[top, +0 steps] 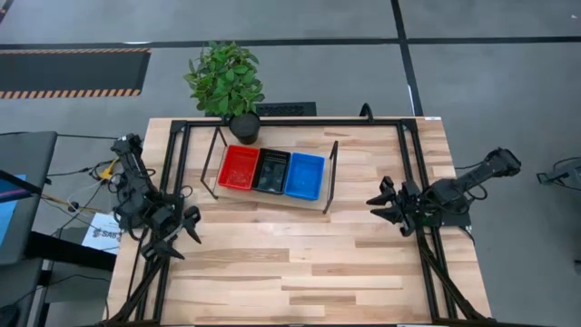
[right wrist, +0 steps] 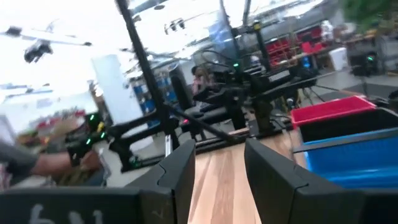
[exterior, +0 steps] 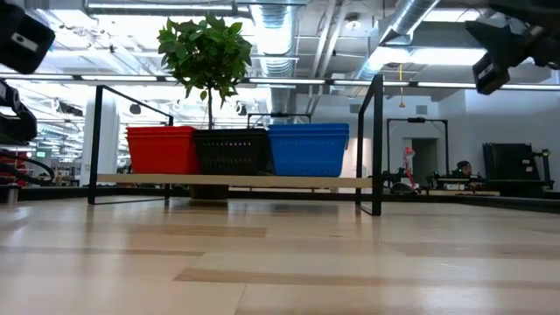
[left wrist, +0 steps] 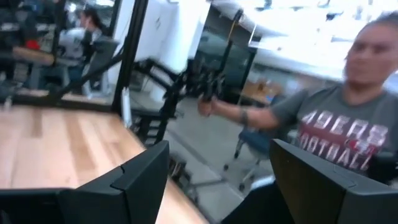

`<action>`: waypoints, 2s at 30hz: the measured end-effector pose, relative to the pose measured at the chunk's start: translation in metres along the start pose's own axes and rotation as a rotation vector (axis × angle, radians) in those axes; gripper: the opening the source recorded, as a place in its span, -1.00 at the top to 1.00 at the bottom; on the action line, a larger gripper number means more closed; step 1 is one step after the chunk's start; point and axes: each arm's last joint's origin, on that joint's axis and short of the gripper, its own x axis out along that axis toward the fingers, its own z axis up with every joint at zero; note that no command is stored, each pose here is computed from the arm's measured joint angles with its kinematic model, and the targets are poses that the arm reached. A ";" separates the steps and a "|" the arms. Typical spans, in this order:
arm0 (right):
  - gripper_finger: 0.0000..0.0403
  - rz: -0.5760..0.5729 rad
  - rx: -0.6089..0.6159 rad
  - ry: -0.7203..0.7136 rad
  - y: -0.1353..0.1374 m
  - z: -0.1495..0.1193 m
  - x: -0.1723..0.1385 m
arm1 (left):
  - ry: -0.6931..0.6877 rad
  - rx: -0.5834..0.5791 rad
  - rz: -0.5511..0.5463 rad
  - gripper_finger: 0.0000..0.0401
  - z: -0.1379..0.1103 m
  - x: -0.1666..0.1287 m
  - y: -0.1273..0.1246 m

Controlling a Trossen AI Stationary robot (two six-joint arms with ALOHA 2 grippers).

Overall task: Stack baskets on shelf by color
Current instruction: Return to Home Position

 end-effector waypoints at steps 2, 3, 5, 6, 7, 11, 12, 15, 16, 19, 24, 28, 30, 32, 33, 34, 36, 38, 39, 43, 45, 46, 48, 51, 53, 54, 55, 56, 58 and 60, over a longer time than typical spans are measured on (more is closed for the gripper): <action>0.20 0.025 -0.035 0.018 0.002 -0.002 0.000 | 0.043 0.003 0.015 -0.32 -0.004 0.000 0.001; 0.20 0.028 -0.047 0.036 0.002 -0.003 -0.001 | 0.052 0.006 0.024 -0.32 -0.005 0.000 0.002; 0.20 0.029 -0.061 0.080 0.002 -0.008 -0.001 | 0.055 0.015 0.038 -0.32 -0.006 0.000 0.002; 0.19 0.027 -0.068 0.103 0.002 -0.010 -0.002 | 0.053 0.028 0.039 -0.32 -0.006 0.000 0.002; 0.19 0.022 -0.075 0.124 0.001 -0.012 -0.002 | 0.053 0.035 0.041 -0.32 -0.006 0.000 0.002; 0.19 0.019 -0.135 0.187 0.000 -0.018 -0.003 | 0.079 0.050 0.049 -0.32 -0.009 0.000 0.003; 0.19 0.018 -0.157 0.204 0.000 -0.020 -0.003 | 0.079 0.055 0.049 -0.32 -0.009 0.000 0.003; 0.20 0.018 -0.204 0.232 -0.001 -0.023 -0.004 | 0.080 0.088 0.047 -0.32 -0.009 0.000 0.003; 0.20 0.016 -0.208 0.241 -0.001 -0.024 -0.004 | 0.080 0.101 0.044 -0.32 -0.009 0.000 0.003; 0.21 0.009 -0.220 0.272 -0.003 -0.026 -0.005 | 0.081 0.135 0.044 -0.32 -0.009 0.000 0.003; 0.20 -0.003 -0.227 0.318 -0.004 -0.031 -0.006 | 0.083 0.182 0.044 -0.32 -0.009 0.000 0.003; 0.20 -0.015 -0.205 0.346 -0.005 -0.033 -0.007 | 0.084 0.215 0.042 -0.32 -0.009 0.000 0.003; 0.21 -0.019 -0.197 0.355 -0.006 -0.034 -0.008 | 0.085 0.231 0.042 -0.32 -0.009 0.000 0.003; 0.22 -0.012 -0.188 0.326 -0.005 -0.032 -0.007 | 0.084 0.246 0.051 -0.32 -0.009 0.000 0.004; 0.22 -0.003 -0.176 0.290 -0.003 -0.028 -0.006 | 0.083 0.246 0.053 -0.32 -0.009 0.000 0.004; 0.22 0.005 -0.164 0.248 -0.002 -0.024 -0.005 | 0.082 0.243 0.056 -0.32 -0.009 0.000 0.004; 0.21 0.007 -0.153 0.190 -0.001 -0.015 -0.004 | 0.074 0.210 0.090 -0.32 -0.009 0.000 0.005; 0.20 0.001 -0.164 0.130 0.000 -0.003 -0.005 | 0.050 0.140 0.160 -0.32 -0.008 0.000 0.006; 0.20 -0.002 -0.175 0.108 0.000 0.002 -0.007 | 0.040 0.118 0.194 -0.32 -0.007 -0.001 0.007; 0.20 -0.029 -0.192 0.063 -0.001 0.016 -0.014 | 0.055 0.096 0.248 -0.32 -0.006 -0.001 0.009; 0.21 -0.048 -0.212 0.100 -0.003 0.013 -0.015 | 0.054 0.088 0.248 -0.32 -0.006 -0.002 0.009; 0.22 -0.053 -0.211 0.102 -0.003 0.014 -0.015 | 0.057 0.081 0.247 -0.32 -0.006 -0.002 0.009; 0.22 -0.059 -0.200 0.119 -0.005 0.007 -0.015 | 0.063 0.077 0.238 -0.32 -0.006 -0.002 0.008; 0.22 -0.060 -0.229 0.142 -0.011 -0.012 -0.014 | 0.074 0.071 0.200 -0.32 -0.006 -0.002 0.007; 0.22 -0.055 -0.238 0.148 -0.011 -0.013 -0.014 | 0.083 0.066 0.174 -0.32 -0.007 -0.001 0.007; 0.21 -0.061 -0.256 0.168 -0.011 -0.015 -0.013 | 0.089 0.062 0.157 -0.32 -0.007 -0.001 0.006; 0.21 -0.070 -0.270 0.173 -0.012 -0.015 -0.013 | 0.093 0.056 0.145 -0.32 -0.007 -0.001 0.006; 0.21 -0.078 -0.283 0.164 -0.012 -0.014 -0.013 | 0.095 0.054 0.137 -0.32 -0.007 -0.001 0.006; 0.21 -0.097 -0.303 0.161 -0.013 -0.014 -0.013 | 0.099 0.052 0.126 -0.32 -0.007 -0.001 0.005; 0.21 -0.103 -0.306 0.169 -0.013 -0.015 -0.012 | 0.104 0.052 0.114 -0.32 -0.007 -0.001 0.005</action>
